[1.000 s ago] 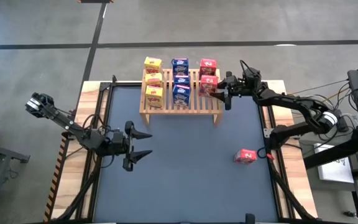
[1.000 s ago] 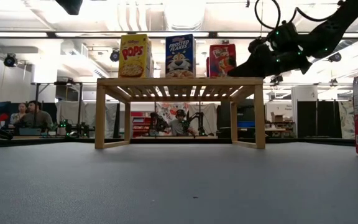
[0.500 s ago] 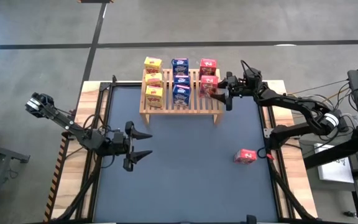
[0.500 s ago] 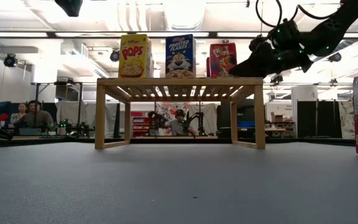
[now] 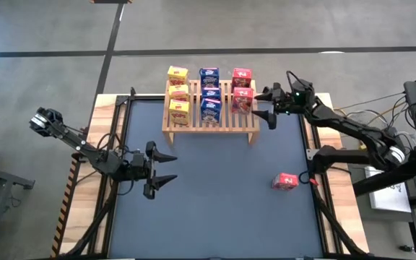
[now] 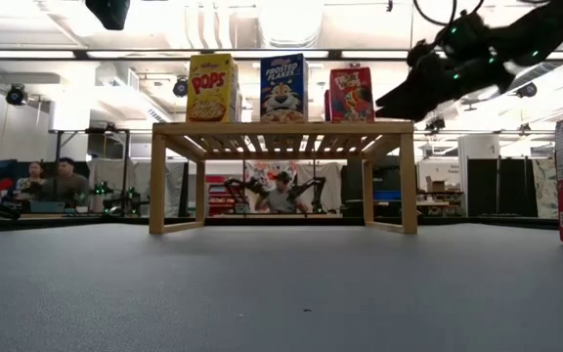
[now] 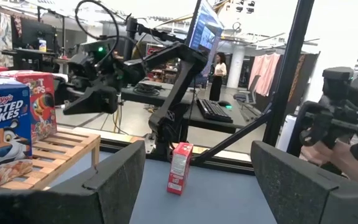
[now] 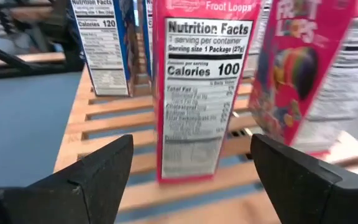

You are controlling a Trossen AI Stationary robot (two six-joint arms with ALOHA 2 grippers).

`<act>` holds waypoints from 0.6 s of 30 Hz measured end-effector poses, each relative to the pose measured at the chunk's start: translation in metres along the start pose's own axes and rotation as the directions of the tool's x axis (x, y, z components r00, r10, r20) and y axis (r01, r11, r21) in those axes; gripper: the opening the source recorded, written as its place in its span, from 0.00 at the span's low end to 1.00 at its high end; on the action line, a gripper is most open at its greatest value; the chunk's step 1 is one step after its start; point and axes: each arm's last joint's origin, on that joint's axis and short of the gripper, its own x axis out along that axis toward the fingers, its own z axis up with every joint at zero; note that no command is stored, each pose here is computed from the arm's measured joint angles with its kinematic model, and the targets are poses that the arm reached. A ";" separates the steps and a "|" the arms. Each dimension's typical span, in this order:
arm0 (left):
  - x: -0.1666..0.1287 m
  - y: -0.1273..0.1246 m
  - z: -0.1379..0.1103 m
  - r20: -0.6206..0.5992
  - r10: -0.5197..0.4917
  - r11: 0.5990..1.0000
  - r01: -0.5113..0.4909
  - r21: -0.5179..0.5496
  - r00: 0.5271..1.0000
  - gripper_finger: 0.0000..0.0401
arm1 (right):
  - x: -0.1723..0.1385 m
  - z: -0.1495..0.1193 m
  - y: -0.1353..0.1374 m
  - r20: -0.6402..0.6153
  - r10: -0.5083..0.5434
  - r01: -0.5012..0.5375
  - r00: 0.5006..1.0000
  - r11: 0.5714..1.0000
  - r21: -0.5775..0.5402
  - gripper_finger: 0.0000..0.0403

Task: Stack cereal on shelf
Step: Put the red cereal box on the shelf aligned with the other red cereal boxes

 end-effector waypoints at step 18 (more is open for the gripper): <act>0.005 0.000 -0.011 -0.035 0.011 0.998 -0.009 0.056 0.999 0.69 | -0.070 0.041 0.088 0.143 0.232 -0.240 0.962 0.970 0.042 0.74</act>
